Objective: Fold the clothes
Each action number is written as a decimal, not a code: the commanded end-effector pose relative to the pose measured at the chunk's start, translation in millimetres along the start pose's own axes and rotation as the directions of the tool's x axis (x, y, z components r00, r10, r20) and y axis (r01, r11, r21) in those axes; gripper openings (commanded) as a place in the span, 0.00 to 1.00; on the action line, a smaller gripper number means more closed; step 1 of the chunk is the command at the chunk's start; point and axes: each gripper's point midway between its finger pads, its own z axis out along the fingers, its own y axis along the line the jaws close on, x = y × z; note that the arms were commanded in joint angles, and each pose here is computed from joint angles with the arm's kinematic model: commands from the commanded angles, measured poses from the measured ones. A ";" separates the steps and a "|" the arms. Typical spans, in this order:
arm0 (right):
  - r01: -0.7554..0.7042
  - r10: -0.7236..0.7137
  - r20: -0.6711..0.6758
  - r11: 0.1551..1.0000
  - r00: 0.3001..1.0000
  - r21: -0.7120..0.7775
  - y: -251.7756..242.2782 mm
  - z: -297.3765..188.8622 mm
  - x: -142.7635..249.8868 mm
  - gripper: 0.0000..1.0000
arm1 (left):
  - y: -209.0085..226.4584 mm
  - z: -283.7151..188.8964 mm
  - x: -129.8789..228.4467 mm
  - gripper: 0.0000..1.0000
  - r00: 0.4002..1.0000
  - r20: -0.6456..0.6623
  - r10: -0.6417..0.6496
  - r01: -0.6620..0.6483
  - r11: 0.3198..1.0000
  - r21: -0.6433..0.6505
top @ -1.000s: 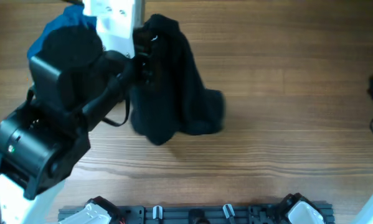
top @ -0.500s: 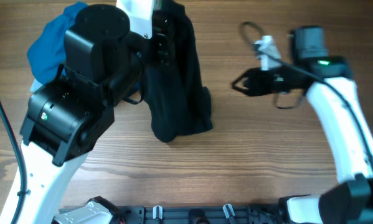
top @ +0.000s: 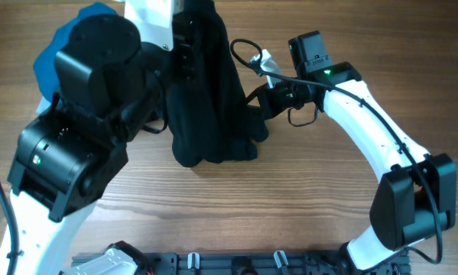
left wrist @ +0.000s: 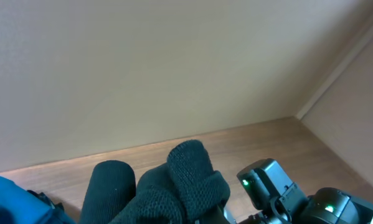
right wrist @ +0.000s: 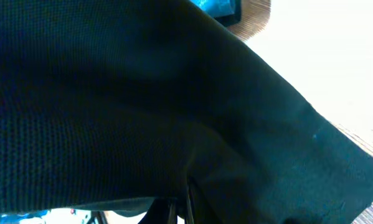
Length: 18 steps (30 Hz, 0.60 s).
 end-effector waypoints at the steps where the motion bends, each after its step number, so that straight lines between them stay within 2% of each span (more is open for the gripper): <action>1: -0.127 0.098 0.152 0.973 0.983 0.193 -22.0 -59.2 -20.8 0.04 | 3.5 -23.6 -23.0 0.04 0.997 0.077 0.011 -0.010 1.000 -0.010; 3: -0.205 0.106 0.295 0.921 0.950 0.331 -36.1 -115.8 -31.6 0.04 | 4.0 -26.1 -22.3 0.04 0.997 0.075 0.011 -0.011 1.000 -0.010; 6: -0.296 0.025 0.508 0.837 0.861 0.460 -32.8 -216.2 -34.7 0.04 | 4.4 -28.0 -21.6 0.04 0.997 0.072 0.012 -0.011 1.000 -0.010; 9: -0.375 -0.075 0.654 0.768 0.753 0.519 -13.2 -298.4 -20.7 0.04 | 0.6 -28.0 -21.1 0.04 0.998 0.069 0.011 -0.012 1.000 0.011; 11: -0.414 -0.130 0.703 0.728 0.699 0.547 3.4 -333.7 -5.4 0.04 | -10.0 -28.6 -19.1 0.04 0.998 0.059 0.012 -0.016 0.998 0.067; 13: -0.419 -0.152 0.719 0.724 0.678 0.549 17.8 -344.6 3.3 0.04 | -18.4 -29.3 -17.5 0.04 0.998 0.055 0.013 -0.018 0.995 0.096; 16: -0.323 -0.105 0.684 0.823 0.722 0.467 40.2 -316.1 4.9 0.06 | -32.5 -30.2 -20.1 0.04 0.997 0.070 0.018 -0.028 0.990 0.136; 17: -0.261 -0.100 0.648 0.861 0.755 0.437 46.3 -300.9 4.0 0.09 | -35.6 -30.6 -23.7 0.04 0.996 0.087 0.023 -0.035 0.989 0.144; 18: -0.192 -0.080 0.597 0.905 0.798 0.379 51.8 -278.9 2.8 0.18 | -37.3 -31.3 -28.0 0.04 0.994 0.107 0.036 -0.052 0.988 0.148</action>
